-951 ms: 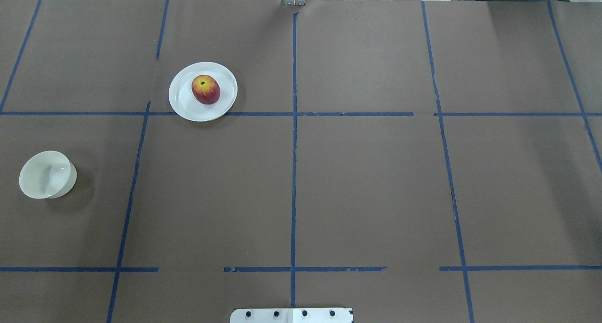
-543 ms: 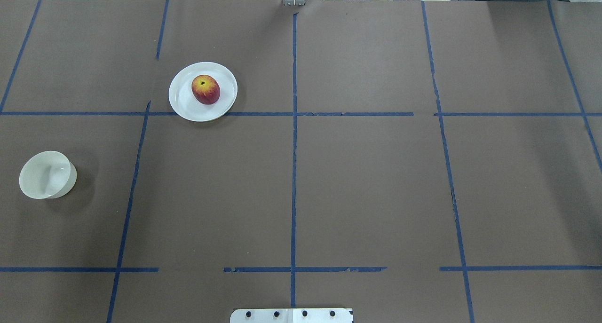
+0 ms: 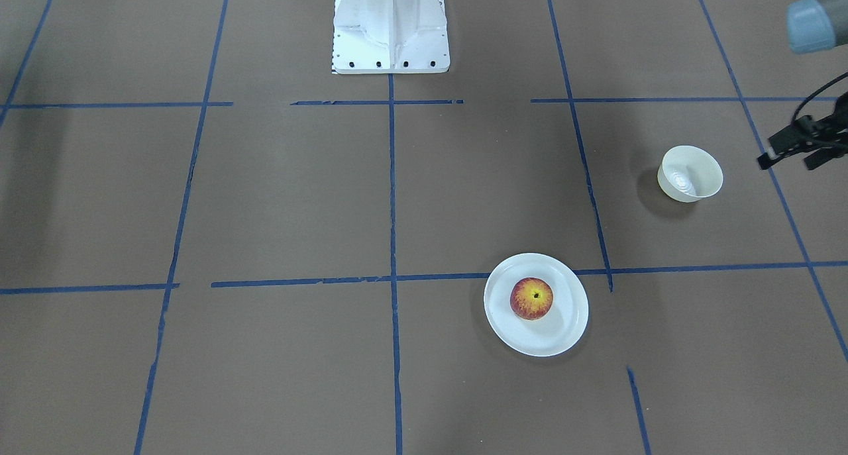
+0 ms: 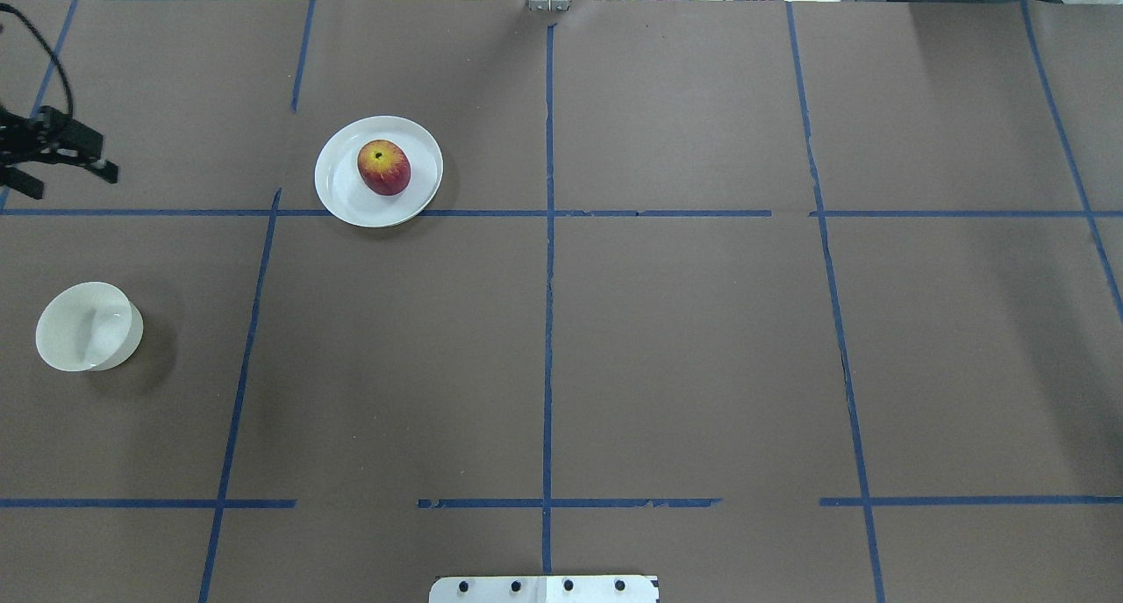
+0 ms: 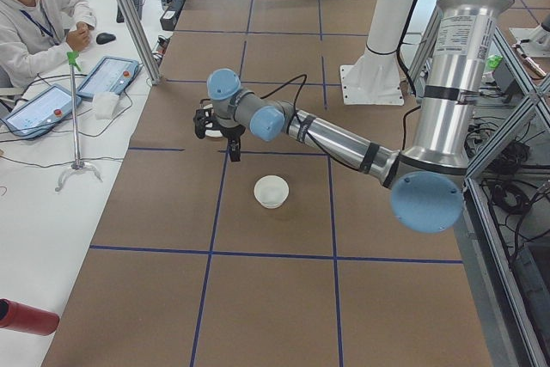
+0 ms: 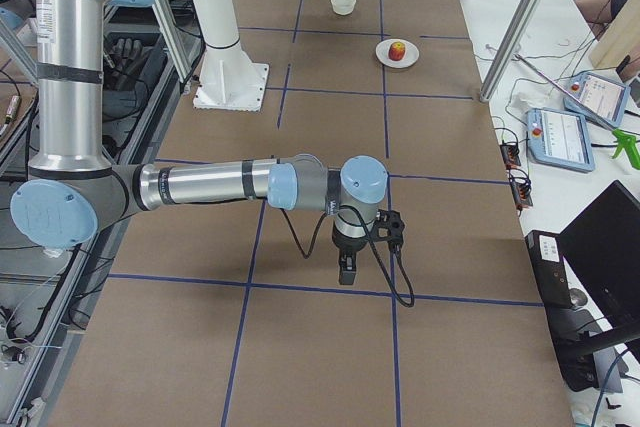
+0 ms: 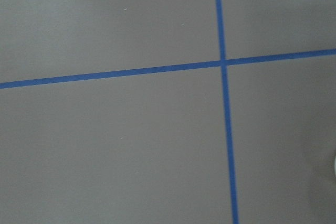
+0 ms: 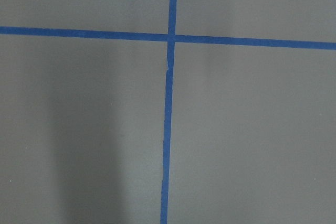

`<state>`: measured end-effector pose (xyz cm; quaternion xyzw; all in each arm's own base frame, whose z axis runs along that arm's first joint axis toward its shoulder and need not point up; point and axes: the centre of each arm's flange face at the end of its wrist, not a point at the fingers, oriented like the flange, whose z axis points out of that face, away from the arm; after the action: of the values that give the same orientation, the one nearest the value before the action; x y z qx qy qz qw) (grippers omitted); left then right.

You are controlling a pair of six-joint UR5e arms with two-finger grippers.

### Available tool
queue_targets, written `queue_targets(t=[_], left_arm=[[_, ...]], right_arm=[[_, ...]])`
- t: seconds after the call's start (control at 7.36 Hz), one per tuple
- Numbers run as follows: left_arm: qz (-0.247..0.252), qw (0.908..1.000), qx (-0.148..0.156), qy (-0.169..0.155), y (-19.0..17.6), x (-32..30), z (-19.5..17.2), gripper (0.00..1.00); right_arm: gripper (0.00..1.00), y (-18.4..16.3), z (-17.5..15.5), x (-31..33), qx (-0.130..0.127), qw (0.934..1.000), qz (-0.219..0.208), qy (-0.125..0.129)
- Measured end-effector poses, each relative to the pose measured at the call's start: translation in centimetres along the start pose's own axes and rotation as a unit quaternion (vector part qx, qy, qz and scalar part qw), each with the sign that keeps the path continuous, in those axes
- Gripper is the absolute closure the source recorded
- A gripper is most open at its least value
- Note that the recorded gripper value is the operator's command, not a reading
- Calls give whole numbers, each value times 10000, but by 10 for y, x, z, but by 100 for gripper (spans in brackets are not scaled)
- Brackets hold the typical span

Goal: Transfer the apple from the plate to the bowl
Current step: 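Move the left gripper over the red-yellow apple on the white plate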

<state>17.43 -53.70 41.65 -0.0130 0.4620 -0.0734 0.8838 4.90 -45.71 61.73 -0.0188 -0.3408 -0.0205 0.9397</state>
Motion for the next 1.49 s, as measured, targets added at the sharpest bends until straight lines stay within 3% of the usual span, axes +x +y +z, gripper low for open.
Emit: queue_targets(t=[0.41,0.68,0.95,1.49], left_arm=[[-570,9980,130,-239,-2,129,69,0],[-932,9949,104,-385,-41,180,117,0],[-1125,9929,237,-306,-69,216,140,0],[-1142,9893,603,-681,-90,249,181,0]], right_arm=[[0,0,0,0,-1,10000,3,0],[0,0,0,0,1,10000,0,0],[0,0,0,0,1,10000,2,0],[0,0,0,0,3,10000,0,-2]])
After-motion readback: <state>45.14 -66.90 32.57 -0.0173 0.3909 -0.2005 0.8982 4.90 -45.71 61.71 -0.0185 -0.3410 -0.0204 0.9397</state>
